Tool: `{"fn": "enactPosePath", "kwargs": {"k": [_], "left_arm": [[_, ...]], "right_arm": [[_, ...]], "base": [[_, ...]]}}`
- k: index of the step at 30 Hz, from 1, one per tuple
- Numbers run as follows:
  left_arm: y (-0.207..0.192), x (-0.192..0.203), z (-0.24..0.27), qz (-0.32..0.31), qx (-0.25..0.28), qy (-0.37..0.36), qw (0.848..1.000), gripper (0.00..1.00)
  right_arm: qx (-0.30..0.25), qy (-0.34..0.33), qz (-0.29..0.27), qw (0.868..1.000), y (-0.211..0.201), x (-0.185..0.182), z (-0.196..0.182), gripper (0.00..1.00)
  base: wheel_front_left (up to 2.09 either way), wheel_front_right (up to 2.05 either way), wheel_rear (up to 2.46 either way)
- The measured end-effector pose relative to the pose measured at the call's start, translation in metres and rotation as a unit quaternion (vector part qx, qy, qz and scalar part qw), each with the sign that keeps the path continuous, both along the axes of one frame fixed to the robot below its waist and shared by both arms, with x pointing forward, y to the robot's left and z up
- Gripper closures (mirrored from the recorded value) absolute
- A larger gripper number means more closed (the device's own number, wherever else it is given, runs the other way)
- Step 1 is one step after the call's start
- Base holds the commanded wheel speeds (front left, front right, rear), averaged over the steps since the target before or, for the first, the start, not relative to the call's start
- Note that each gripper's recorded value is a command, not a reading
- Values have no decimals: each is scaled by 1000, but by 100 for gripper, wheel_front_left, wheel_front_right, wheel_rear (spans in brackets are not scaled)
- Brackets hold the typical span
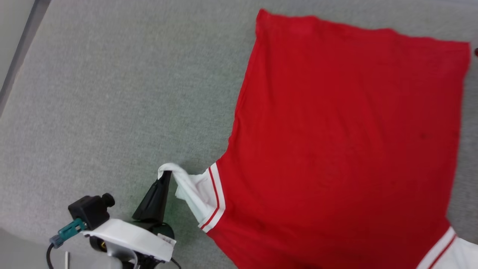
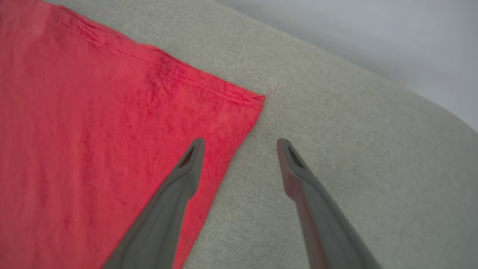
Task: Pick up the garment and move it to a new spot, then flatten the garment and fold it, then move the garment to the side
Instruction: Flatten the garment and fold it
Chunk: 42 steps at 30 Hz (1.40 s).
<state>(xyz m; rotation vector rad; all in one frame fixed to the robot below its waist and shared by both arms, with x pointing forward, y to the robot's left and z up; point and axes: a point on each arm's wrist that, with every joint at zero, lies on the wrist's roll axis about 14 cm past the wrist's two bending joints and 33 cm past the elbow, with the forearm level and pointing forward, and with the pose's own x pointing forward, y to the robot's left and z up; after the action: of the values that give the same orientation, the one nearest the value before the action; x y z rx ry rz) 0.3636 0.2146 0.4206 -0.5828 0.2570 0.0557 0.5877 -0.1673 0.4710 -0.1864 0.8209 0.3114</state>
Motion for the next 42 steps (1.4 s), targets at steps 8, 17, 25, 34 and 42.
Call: {"fn": "enactPosePath", "kwargs": {"k": [8, 17, 25, 34, 42], "left_arm": [[8, 12, -29, 12, 14, 30, 999, 100], [16, 13, -44, 25, 22, 45, 998, 100], [16, 16, -38, 25, 21, 31, 999, 100], [15, 3, -19, 23, 18, 8, 1000, 100], [11, -16, 3, 15, 20, -11, 1000, 100]], "right_arm": [[-59, 141, -2, 988, 5, 26, -83, 0], [-80, 194, 9, 978, 6, 23, -130, 0], [-61, 152, 0, 987, 4, 28, -113, 100], [-12, 55, 12, 998, 13, 19, -57, 100], [1, -3, 28, 1000, -6, -32, -15, 100]], "base": [[0, 0, 0], [0, 0, 0], [0, 0, 0], [0, 0, 0], [0, 0, 0]]}}
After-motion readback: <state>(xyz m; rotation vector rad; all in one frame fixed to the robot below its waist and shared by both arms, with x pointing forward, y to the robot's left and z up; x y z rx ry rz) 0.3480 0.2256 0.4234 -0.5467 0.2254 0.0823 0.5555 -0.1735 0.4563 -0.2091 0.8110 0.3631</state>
